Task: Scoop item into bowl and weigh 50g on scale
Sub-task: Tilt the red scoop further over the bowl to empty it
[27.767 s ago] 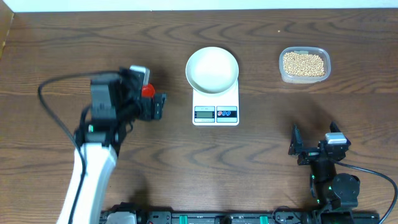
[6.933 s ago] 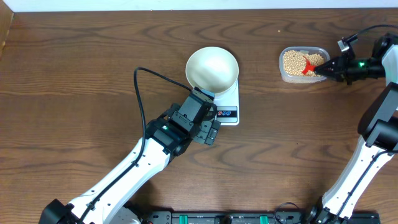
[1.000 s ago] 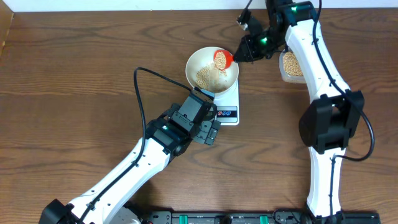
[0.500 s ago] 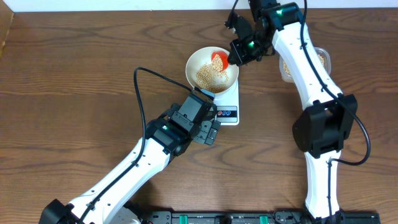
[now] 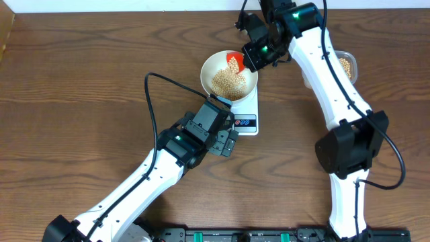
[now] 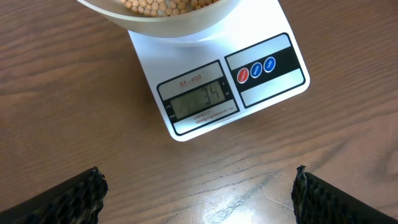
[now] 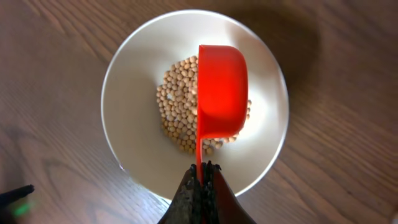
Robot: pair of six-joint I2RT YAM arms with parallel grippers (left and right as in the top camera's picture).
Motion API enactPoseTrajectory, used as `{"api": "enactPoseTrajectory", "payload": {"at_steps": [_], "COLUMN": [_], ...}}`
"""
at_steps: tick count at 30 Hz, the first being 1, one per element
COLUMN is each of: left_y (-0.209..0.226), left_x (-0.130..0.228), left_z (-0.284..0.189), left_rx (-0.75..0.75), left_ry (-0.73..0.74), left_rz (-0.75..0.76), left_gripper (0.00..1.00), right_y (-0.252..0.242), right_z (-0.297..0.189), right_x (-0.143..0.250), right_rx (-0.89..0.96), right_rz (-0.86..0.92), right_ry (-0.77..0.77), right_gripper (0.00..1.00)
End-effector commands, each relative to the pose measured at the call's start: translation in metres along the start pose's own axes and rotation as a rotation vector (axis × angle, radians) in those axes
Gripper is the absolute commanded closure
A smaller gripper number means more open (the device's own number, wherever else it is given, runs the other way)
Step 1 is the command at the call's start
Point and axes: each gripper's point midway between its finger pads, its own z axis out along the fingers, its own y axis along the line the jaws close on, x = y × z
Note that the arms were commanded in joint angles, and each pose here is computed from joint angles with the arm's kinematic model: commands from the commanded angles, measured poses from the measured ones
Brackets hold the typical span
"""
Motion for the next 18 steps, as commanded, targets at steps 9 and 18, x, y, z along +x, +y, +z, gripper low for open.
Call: {"api": "enactPoseTrajectory", "payload": {"at_steps": [9, 18], "left_y": [0.002, 0.002], "left_x": [0.000, 0.000], "left_z": [0.000, 0.000], "left_rx": [-0.005, -0.005], "left_ry": [0.002, 0.002], "left_rz": [0.007, 0.007], "left_gripper": [0.03, 0.03], "right_y": [0.010, 0.021], "right_z": [-0.031, -0.037], "right_x": [-0.013, -0.015], "right_rx": [0.052, -0.094], "right_rz": [-0.039, -0.016], "right_ry": [-0.070, -0.097], "right_gripper": [0.99, 0.99]}}
